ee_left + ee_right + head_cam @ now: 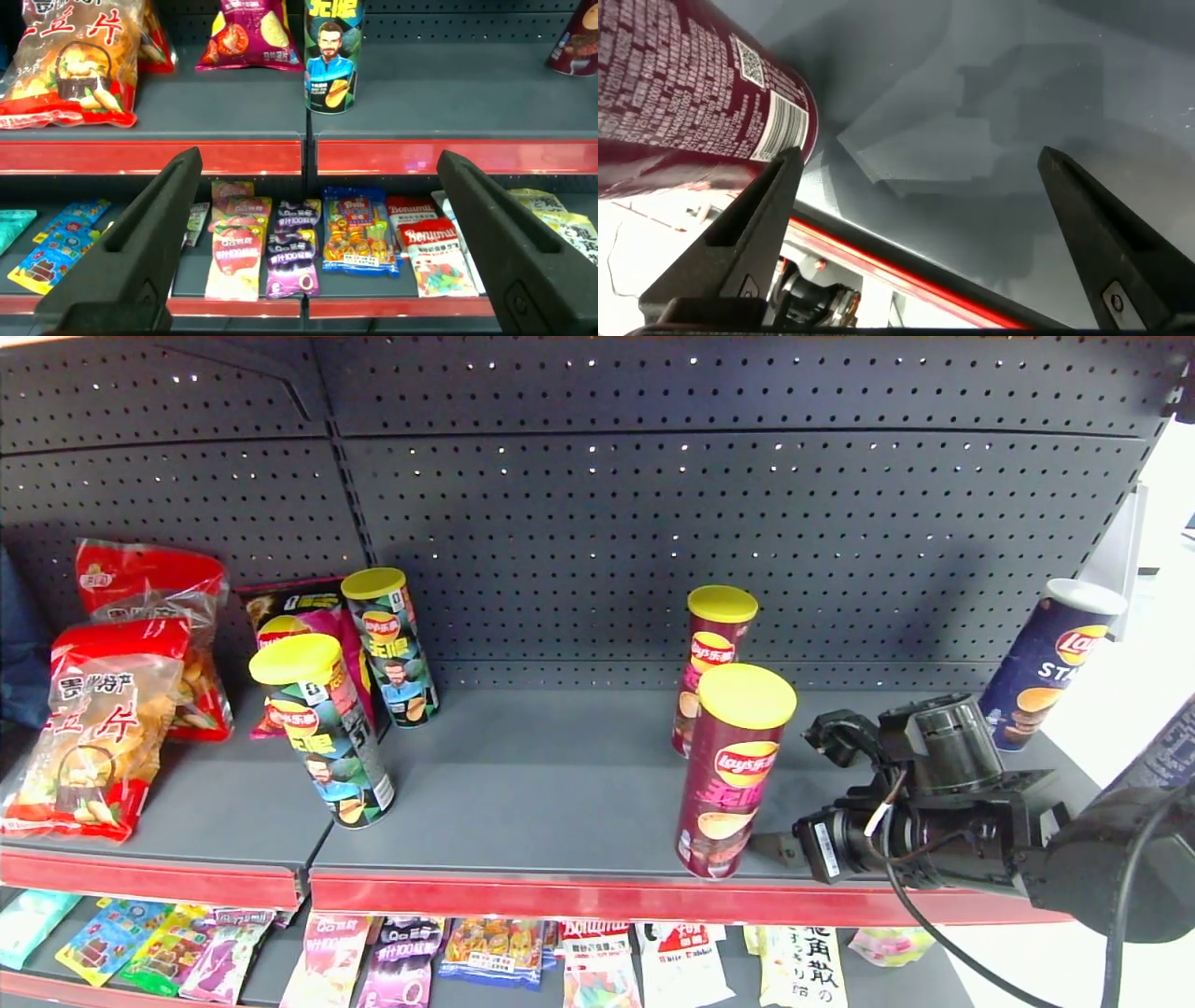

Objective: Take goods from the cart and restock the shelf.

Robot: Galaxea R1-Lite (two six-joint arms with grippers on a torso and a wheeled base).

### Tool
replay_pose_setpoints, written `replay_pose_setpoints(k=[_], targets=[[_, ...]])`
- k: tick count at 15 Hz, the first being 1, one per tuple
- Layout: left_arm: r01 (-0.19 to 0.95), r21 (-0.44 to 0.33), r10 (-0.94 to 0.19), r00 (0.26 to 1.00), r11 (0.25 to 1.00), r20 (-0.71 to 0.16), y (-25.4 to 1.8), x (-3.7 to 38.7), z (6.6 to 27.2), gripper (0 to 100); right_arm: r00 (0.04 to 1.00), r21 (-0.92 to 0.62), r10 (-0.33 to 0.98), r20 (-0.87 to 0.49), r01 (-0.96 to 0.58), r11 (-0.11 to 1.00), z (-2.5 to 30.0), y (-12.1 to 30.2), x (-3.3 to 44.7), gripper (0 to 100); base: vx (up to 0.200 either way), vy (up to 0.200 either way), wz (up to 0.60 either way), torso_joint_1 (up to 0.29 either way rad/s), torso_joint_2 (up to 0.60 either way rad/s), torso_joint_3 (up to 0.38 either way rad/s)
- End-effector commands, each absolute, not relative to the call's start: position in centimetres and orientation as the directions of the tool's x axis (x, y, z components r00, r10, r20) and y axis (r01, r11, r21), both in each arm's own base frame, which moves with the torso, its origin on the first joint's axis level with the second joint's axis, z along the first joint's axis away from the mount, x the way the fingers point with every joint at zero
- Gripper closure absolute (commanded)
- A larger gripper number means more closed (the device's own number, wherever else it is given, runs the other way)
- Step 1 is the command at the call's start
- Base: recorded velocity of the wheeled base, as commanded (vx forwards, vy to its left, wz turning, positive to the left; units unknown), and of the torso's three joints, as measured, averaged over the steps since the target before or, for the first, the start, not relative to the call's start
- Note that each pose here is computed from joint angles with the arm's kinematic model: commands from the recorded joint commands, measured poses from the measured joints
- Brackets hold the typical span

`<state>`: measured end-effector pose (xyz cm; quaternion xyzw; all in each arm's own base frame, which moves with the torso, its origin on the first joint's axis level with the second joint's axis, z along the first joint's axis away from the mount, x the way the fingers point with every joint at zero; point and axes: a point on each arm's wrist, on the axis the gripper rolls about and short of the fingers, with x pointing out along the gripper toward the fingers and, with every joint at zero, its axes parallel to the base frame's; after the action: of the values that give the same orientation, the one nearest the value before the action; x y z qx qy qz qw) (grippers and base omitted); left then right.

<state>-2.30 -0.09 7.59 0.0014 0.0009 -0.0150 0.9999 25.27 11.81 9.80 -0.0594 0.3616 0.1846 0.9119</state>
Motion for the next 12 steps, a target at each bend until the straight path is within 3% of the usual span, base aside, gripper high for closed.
replay_pose_setpoints(k=[1, 12], targets=[[0.029, 0.003, -0.029, 1.000, 1.000, -0.002, -0.09, -2.30, 7.59, 0, 0.669, 0.026, 0.295, -0.683, -0.381, 0.924, 9.72, 11.87, 25.29, 0, 0.000, 0.000, 0.00, 0.000, 0.00, 0.000], [0.029, 0.003, -0.029, 1.000, 1.000, -0.002, -0.09, -2.30, 7.59, 0, 0.659, 0.024, 0.300, -0.689, -0.393, 0.919, 9.58, 12.01, 24.72, 0, 0.000, 0.000, 0.00, 0.000, 0.00, 0.000]])
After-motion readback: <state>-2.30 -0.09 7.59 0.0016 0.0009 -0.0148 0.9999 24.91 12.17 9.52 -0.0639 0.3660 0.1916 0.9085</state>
